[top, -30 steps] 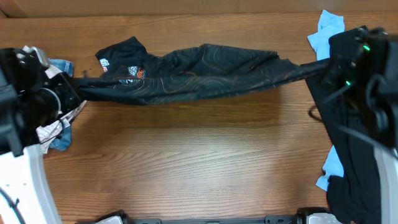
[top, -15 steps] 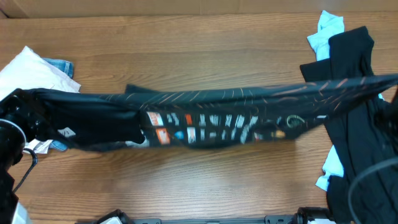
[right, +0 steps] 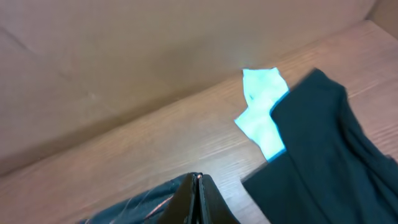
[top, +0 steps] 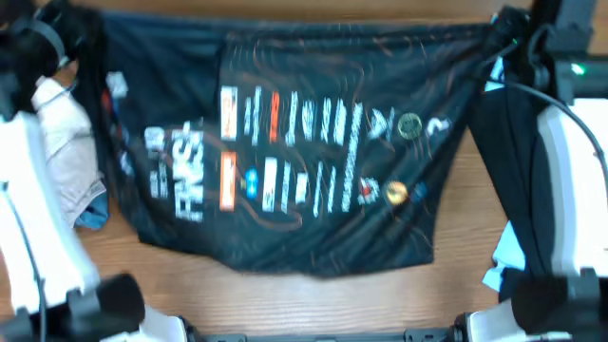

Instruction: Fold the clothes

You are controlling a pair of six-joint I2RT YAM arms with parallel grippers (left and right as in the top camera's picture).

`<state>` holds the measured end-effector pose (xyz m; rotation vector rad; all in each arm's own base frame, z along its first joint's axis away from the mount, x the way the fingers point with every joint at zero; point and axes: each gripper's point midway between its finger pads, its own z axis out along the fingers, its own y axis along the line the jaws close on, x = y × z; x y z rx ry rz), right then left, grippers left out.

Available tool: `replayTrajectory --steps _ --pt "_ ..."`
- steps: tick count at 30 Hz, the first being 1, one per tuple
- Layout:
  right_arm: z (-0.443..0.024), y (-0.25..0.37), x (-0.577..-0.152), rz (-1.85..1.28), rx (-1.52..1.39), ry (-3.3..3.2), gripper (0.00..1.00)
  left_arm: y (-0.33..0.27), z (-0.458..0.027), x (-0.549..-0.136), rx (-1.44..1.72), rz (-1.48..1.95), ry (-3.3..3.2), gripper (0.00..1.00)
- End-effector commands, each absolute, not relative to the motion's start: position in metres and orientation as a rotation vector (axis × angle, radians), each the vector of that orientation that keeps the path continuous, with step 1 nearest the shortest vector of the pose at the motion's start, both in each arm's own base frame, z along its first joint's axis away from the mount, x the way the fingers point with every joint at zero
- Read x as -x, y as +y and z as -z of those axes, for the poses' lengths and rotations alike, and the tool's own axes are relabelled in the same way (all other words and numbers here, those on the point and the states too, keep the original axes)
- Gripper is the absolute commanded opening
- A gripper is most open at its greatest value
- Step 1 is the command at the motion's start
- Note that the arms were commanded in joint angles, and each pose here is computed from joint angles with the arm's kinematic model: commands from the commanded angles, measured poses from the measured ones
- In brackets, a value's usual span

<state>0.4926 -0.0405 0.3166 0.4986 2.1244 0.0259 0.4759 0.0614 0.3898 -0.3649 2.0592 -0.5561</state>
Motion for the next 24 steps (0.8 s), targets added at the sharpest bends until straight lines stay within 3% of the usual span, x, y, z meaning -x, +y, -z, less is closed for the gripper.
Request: replayTrajectory --steps 1,6,10,15,17,23,24 --pt "-0.376 -0.047 -0.494 -0.031 -0.473 1.954 0.04 0.042 -0.431 -0.493 0.294 0.695 1.903 0.04" --pt "-0.479 -0.05 -0.47 -0.039 -0.461 1.764 0.04 0.052 -0.523 -0.473 0.212 0.646 1.678 0.04" --pt "-0.497 -0.061 -0.443 0.035 -0.504 1.769 0.04 0.048 -0.537 -0.444 0.18 0.592 1.722 0.04" --pt "-0.434 -0.079 -0.418 0.217 -0.589 2.01 0.04 0.032 -0.466 -0.416 0.202 0.59 2.036 0.04" --pt "-0.385 -0.08 -0.41 0.283 -0.596 2.195 0.04 0.026 -0.407 -0.403 0.264 0.56 2.267 0.04" --pt "-0.299 -0.084 -0.391 0.39 -0.614 2.501 0.04 0.008 -0.303 -0.394 0.257 0.541 2.628 0.04" --pt "-0.275 -0.087 -0.382 0.418 -0.628 2.577 0.04 0.001 -0.269 -0.39 0.252 0.569 2.729 0.04"
